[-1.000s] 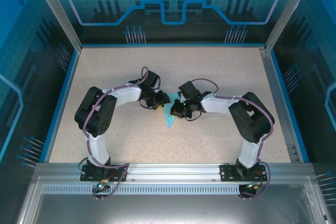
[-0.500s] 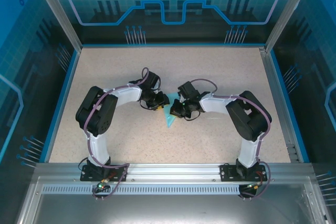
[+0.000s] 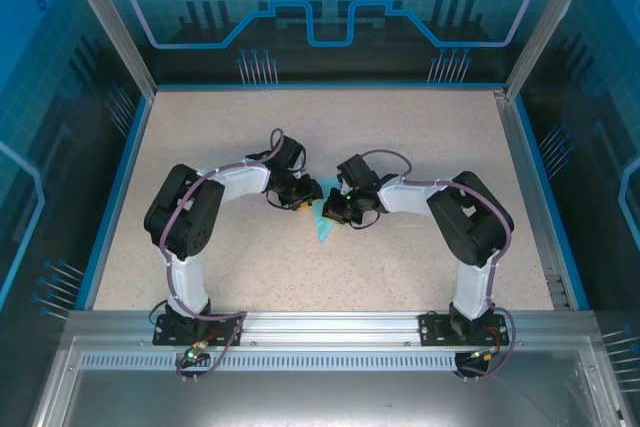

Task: Fold a paper plane with a square sheet of paper (pick it up from the middle)
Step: Third fold the triangle at the center of the table.

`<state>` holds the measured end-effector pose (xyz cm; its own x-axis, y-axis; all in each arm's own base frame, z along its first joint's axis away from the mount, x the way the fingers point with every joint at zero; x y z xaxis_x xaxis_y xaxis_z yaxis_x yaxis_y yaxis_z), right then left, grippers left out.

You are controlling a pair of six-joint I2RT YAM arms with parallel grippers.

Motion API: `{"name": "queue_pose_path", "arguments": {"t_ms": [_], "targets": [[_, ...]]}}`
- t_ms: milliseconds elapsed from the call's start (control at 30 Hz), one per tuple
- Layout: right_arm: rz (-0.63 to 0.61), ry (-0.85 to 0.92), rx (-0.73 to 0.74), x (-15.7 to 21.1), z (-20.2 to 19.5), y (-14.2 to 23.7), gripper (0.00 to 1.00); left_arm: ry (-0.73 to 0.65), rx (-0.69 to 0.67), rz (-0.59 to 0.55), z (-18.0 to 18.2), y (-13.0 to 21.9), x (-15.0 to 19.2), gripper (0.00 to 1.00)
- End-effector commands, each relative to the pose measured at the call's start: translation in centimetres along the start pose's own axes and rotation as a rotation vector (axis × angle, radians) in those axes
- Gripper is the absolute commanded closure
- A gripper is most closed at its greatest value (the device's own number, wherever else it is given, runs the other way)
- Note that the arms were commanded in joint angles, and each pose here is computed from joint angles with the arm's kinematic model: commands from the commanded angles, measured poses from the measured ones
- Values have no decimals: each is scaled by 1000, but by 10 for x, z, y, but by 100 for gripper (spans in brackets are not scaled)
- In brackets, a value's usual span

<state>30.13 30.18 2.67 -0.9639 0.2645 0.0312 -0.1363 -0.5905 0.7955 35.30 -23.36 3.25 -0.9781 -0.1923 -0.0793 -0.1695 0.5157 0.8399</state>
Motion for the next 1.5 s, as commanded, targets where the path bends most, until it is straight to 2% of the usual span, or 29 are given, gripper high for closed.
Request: {"name": "queue_pose_path", "arguments": {"t_ms": [0,1000,1267,1467], "targets": [[18,28,-8,3,6,-6,94,-3,-19,23,3,-4,2,65],[31,64,-6,4,1,-11,93,-6,-16,34,4,-6,5,65],[45,53,19,5,-7,-17,81,-11,-3,26,-2,-2,2,65],[59,51,36,7,-14,-19,71,-4,23,-41,-13,22,-12,64]]}}
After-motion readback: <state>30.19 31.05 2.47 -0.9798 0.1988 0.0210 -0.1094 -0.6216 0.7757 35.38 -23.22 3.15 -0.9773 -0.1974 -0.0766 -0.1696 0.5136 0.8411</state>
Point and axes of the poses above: each hand's point on the last joint's axis, 136 mm out from that joint toward the fingers, its own y axis back along the fingers, its own z axis along the line the jaws close on, x = y × z, the point moved 1 cm from there along y, back along the fingers, and after that the axes turned 6 degrees about -y, right-handed, at the moved point
